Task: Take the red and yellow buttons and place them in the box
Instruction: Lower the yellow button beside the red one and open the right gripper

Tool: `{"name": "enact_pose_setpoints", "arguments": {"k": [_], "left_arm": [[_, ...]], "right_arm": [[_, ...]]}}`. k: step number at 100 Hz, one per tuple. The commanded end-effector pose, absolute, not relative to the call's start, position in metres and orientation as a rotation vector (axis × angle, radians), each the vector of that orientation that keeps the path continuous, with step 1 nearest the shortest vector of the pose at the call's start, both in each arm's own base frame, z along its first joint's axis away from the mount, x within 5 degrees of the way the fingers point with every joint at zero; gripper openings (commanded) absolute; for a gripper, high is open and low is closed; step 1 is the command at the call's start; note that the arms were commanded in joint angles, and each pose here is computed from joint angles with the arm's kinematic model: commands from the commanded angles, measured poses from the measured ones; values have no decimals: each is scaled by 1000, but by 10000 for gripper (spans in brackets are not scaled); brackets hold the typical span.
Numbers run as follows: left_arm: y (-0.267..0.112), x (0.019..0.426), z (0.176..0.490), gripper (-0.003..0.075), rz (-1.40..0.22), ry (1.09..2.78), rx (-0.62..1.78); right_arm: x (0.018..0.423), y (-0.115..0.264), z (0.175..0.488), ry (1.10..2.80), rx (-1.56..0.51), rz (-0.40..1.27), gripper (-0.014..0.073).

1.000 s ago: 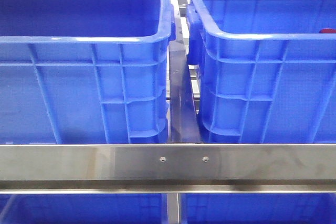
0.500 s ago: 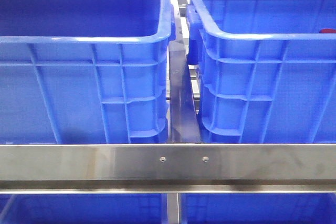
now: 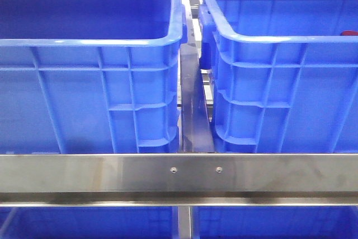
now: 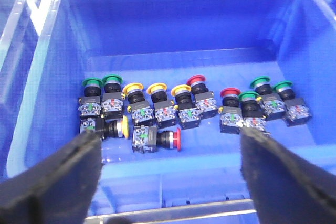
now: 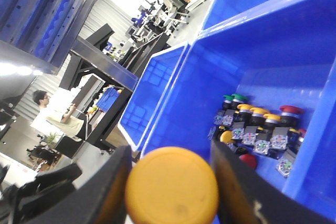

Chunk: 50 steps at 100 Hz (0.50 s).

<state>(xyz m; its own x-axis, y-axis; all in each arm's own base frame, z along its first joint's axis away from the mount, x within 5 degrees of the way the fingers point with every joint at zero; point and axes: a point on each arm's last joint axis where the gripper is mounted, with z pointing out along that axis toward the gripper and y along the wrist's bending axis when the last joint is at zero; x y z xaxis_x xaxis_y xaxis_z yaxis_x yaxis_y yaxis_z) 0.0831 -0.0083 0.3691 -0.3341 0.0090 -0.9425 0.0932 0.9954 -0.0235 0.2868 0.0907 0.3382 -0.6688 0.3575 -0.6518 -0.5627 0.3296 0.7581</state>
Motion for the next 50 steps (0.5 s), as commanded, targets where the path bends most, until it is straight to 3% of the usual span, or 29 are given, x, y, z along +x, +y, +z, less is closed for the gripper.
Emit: {"name": "enact_pose_setpoints", "arguments": {"k": [1, 15, 33, 50], "left_arm": [[-7, 73, 380, 410, -106, 1782, 60], [-5, 61, 379, 249, -110, 1745, 57], [-5, 59, 379, -13, -111, 1737, 57], [-5, 59, 379, -19, -111, 1737, 57]], "right_arm": [[283, 88, 366, 1641, -171, 1494, 161], [288, 85, 364, 1653, -146, 1421, 161], [297, 75, 362, 1660, -113, 1254, 161], [310, 56, 366, 1652, -79, 1000, 161]]}}
